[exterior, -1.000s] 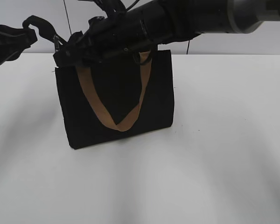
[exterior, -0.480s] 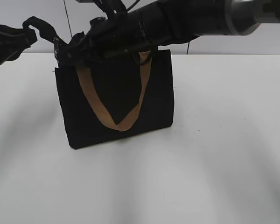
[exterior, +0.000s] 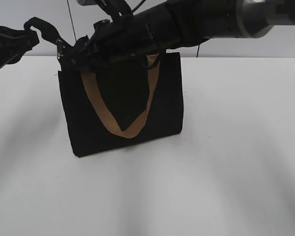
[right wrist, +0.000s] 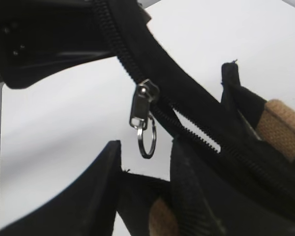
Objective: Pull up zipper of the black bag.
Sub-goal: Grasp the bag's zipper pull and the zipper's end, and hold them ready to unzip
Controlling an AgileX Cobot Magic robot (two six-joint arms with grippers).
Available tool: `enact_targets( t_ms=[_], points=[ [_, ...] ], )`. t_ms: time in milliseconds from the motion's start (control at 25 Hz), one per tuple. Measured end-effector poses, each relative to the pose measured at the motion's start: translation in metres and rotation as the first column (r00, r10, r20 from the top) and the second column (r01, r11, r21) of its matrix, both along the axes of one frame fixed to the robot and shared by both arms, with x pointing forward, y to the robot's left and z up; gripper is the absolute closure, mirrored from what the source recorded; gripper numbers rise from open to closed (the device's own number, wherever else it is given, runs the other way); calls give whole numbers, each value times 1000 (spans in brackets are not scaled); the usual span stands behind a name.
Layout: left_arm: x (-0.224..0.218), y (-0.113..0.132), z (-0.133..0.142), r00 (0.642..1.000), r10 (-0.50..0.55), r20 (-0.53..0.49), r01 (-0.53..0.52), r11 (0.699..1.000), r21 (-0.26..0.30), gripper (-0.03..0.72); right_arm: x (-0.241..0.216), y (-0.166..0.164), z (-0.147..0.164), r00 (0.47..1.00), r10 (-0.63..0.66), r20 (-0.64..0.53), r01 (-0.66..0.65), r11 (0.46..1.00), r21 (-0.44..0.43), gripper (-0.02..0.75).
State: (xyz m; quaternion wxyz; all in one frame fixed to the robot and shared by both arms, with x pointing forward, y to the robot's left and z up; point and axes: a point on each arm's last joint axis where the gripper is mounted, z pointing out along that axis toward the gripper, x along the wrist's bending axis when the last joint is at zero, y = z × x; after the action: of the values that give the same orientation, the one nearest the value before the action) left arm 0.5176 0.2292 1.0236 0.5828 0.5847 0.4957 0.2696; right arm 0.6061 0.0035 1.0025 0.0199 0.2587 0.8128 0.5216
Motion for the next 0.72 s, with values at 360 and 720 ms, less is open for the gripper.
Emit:
enact_targets(
  t_ms=[360, 720],
  points=[
    [0, 0, 0, 1000, 0, 0, 0, 1000, 0, 676, -8, 12, -2, 999, 28, 38, -28, 999, -18, 604],
    [0, 0, 0, 1000, 0, 0, 0, 1000, 0, 676, -10, 16, -2, 999, 8, 38, -8, 1000, -19, 753]
  ],
)
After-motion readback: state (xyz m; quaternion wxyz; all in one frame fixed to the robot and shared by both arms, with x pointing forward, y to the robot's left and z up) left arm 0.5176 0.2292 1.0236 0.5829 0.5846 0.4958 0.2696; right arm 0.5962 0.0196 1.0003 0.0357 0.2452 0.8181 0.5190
